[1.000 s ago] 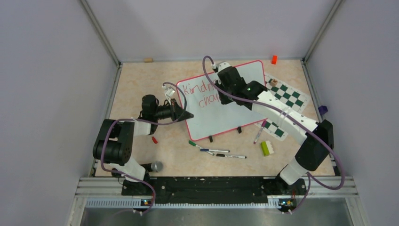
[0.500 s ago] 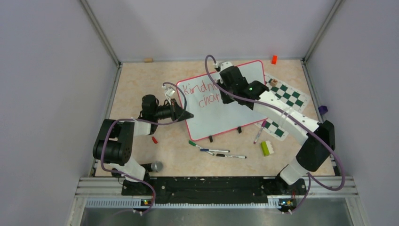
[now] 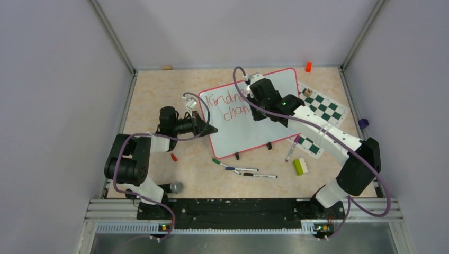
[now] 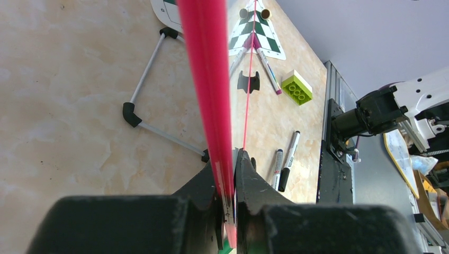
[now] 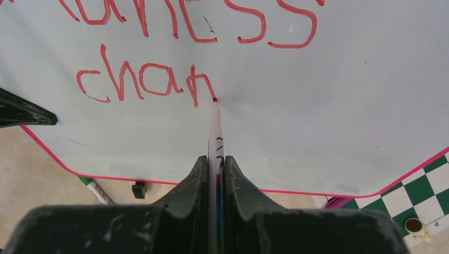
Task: Write a sentence on the whiteboard
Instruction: Open the sentence on the whiteboard.
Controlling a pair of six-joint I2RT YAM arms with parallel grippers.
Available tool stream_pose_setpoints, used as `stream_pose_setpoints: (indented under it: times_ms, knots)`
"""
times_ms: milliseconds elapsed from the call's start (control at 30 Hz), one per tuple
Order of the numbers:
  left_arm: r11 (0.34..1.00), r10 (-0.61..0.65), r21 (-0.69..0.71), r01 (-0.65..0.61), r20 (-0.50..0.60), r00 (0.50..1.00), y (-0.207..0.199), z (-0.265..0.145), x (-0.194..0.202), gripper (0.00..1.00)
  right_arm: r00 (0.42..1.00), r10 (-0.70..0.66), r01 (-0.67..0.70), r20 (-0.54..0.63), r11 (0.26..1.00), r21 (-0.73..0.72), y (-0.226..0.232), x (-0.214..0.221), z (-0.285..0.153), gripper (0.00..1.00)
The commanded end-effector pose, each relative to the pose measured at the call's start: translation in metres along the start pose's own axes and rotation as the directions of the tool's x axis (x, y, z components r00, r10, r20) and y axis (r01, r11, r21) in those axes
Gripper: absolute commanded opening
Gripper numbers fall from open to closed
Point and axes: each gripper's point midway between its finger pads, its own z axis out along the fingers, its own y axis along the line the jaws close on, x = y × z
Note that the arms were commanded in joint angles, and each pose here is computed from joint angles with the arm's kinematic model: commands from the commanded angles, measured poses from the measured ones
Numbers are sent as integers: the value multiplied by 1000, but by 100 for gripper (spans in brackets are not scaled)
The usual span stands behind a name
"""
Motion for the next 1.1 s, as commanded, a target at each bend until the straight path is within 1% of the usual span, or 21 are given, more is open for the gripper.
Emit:
stream_pose_setpoints:
  times_ms: [0,167,400,767,1067]
  knots:
    - [979,-9,-202,5,-19,1000,46,-4,27,0,996,46,-46,79,999,-1,-7,-24,-14,0]
    - [979,-8,-202,4,-18,1000,46,-4,27,0,990,72,-65,124,996,-55,-4,-40,-31,0]
    - [980,-9,-200,5,-18,1000,46,-4,27,0,985,94,-85,148,994,-65,-10,-47,-39,0]
    - [980,-10,-200,6,-19,1000,46,-4,28,0,985,93,-91,143,996,-22,-18,-53,-27,0]
    - [980,-9,-199,5,-19,1000,46,-4,27,0,990,78,-81,119,996,24,-23,-49,-12,0]
